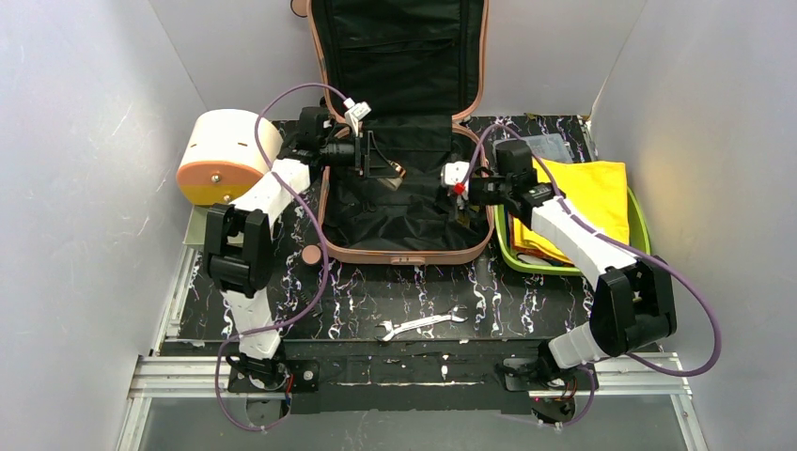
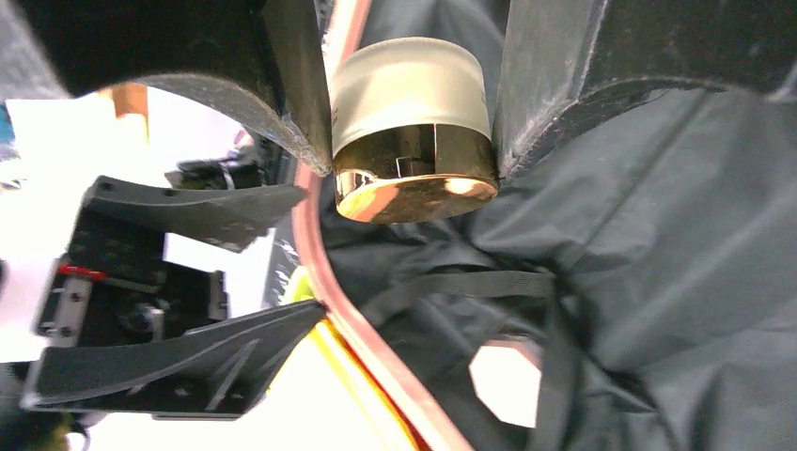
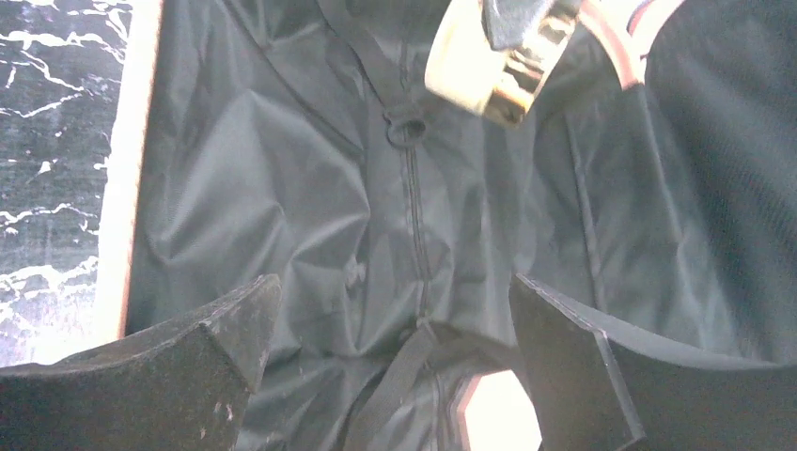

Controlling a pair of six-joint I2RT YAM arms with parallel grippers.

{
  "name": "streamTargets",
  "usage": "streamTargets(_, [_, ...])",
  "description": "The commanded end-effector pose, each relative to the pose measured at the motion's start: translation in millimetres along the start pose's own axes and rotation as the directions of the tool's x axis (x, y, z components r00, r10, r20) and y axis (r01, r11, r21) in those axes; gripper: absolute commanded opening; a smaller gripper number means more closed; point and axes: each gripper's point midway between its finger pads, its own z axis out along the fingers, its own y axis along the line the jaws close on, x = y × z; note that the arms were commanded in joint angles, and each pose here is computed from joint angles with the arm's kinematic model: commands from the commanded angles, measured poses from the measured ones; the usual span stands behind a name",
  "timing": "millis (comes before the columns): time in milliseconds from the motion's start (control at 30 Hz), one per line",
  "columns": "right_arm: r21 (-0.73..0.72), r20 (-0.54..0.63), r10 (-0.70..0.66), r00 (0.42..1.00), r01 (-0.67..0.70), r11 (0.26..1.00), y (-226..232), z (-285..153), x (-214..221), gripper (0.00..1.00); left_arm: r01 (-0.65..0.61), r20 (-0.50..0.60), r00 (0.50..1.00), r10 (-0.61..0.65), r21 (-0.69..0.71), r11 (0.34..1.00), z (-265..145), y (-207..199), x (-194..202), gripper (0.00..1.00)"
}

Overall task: Open, take out, and arrange the luggage
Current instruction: Pass from the left arm to the right

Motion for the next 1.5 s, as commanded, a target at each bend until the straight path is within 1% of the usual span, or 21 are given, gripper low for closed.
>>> streamTargets(0, [-0.002,0.068,-0.182,0.981,0.183,0.983,0,19,-26,1.0,-0.047,0.005,0.999,0.047,0.184,0.982,-16,-66,-2,0.06])
streamTargets(200, [0.047,0.187,-0.09,0.978,0.083,0.995,-3,36,-51,1.0,-0.025,-0.011,1.0,0.028,0.187,0.982,-14,-78,9,0.06])
streamTargets(267, [0.067,0.224,-0.033,0.974,0.018,0.998,-5,38,-59,1.0,-0.014,-0.012,1.0,0.016,0.18,0.984,-14,-77,11,0.06])
streamTargets(367, [0.103,0.253,-0.004,0.967,-0.023,0.994,-10,41,-68,1.0,0.0,-0.015,1.0,0.002,0.174,0.985,-11,-79,11,0.06])
streamTargets(567, [0.098,0.267,0.03,0.963,-0.058,0.994,-8,52,-75,1.0,0.014,-0.023,1.0,-0.01,0.168,0.986,-4,-86,13,0.07])
streamTargets(800, [0.092,0.257,0.05,0.965,-0.076,0.993,3,65,-69,1.0,0.021,-0.026,1.0,-0.017,0.169,0.985,-1,-91,14,0.08])
streamTargets(933, [0.126,0.227,0.033,0.973,-0.063,0.99,1,67,-61,1.0,0.019,-0.024,1.0,-0.015,0.176,0.984,-3,-95,12,0.08])
streamTargets(1000, [0.144,0.198,0.01,0.98,-0.039,0.989,0,66,-55,0.95,0.015,-0.021,1.0,-0.011,0.178,0.984,-4,-98,11,0.08])
streamTargets(1167, [0.186,0.148,-0.032,0.989,0.004,0.982,-1,61,-44,0.87,0.01,-0.018,1.0,-0.006,0.18,0.984,-6,-101,11,0.09])
streamTargets(1267, [0.203,0.162,-0.028,0.986,-0.006,0.979,-3,60,-47,0.8,0.009,-0.015,1.0,-0.006,0.179,0.984,-7,-102,12,0.09])
streamTargets(1333, [0.203,0.182,-0.016,0.983,-0.022,0.979,-3,59,-50,0.78,0.009,-0.008,1.0,-0.007,0.18,0.984,-6,-102,11,0.09])
streamTargets(1400, [0.188,0.209,-0.009,0.978,-0.031,0.982,-1,59,-57,0.78,0.01,-0.004,1.0,-0.009,0.179,0.984,-6,-102,11,0.09])
streamTargets(1467, [0.167,0.241,0.0,0.97,-0.042,0.985,3,59,-64,0.8,0.01,-0.001,1.0,-0.01,0.177,0.984,-6,-101,10,0.09])
